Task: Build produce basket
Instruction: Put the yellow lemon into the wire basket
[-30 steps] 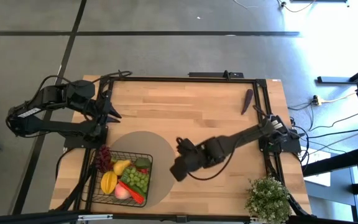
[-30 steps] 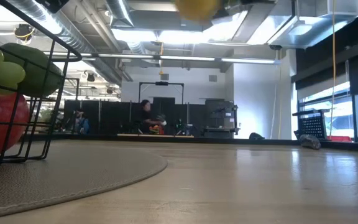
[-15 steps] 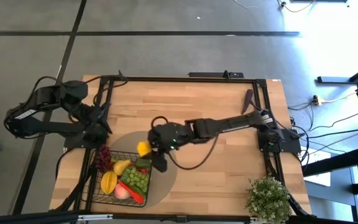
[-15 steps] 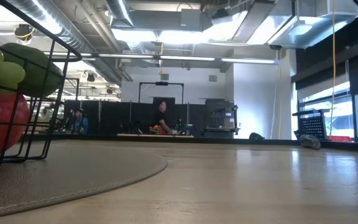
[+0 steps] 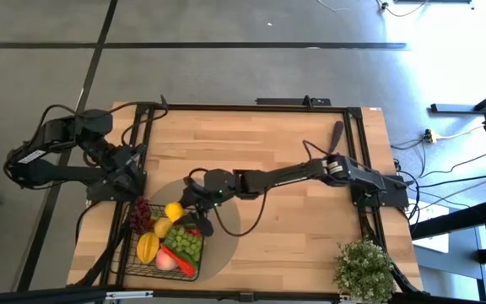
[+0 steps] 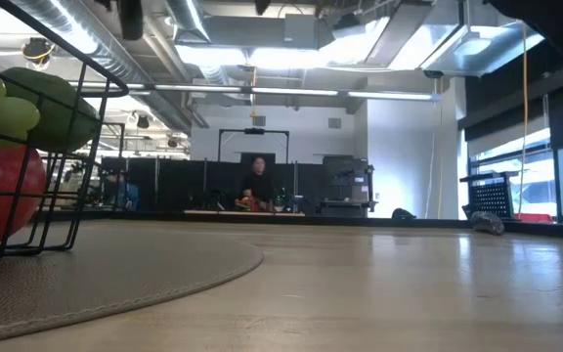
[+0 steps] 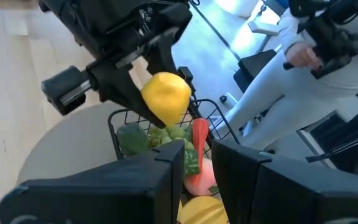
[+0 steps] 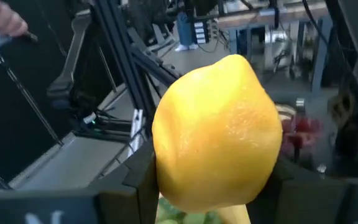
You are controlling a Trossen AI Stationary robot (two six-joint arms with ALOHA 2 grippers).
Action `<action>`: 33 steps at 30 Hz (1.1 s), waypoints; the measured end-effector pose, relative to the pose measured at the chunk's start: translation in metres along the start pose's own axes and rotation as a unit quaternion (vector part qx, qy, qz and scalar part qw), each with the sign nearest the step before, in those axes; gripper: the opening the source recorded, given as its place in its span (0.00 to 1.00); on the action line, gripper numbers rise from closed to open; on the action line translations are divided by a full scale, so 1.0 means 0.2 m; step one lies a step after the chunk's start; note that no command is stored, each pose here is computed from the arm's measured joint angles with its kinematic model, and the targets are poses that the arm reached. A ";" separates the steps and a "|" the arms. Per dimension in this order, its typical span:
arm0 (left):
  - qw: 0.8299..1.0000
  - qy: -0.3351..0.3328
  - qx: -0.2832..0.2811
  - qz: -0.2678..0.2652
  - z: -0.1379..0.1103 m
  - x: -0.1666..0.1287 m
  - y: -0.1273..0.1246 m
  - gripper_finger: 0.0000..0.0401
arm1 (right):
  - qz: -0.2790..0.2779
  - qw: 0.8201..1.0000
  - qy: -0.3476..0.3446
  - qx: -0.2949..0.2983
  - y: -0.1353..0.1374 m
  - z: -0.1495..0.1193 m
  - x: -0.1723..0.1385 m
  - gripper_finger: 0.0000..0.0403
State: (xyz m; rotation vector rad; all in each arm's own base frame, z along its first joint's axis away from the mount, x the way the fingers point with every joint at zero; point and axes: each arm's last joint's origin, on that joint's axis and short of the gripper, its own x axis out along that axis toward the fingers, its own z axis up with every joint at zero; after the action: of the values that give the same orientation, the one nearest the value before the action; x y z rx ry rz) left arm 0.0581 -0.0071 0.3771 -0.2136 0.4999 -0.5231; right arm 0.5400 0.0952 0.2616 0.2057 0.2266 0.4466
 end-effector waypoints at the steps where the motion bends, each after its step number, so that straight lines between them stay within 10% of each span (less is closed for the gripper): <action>1: 1.000 0.000 -0.001 0.000 0.00 0.00 0.00 0.18 | 0.001 1.000 -0.008 -0.015 -0.01 -0.01 0.01 0.40; 23: 0.999 0.001 -0.014 0.038 0.00 0.00 0.01 0.18 | -0.006 0.991 0.006 -0.131 -0.11 -0.29 0.15 0.40; 33: 0.999 0.001 -0.014 0.039 0.00 0.00 0.01 0.18 | -0.043 0.989 0.004 -0.140 -0.12 -0.29 0.15 0.66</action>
State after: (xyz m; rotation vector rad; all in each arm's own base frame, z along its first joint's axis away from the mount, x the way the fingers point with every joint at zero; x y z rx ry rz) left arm 0.0590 -0.0051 0.3764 -0.2199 0.5153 -0.4400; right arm 0.5614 0.0958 0.1957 -0.0813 0.1780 0.3886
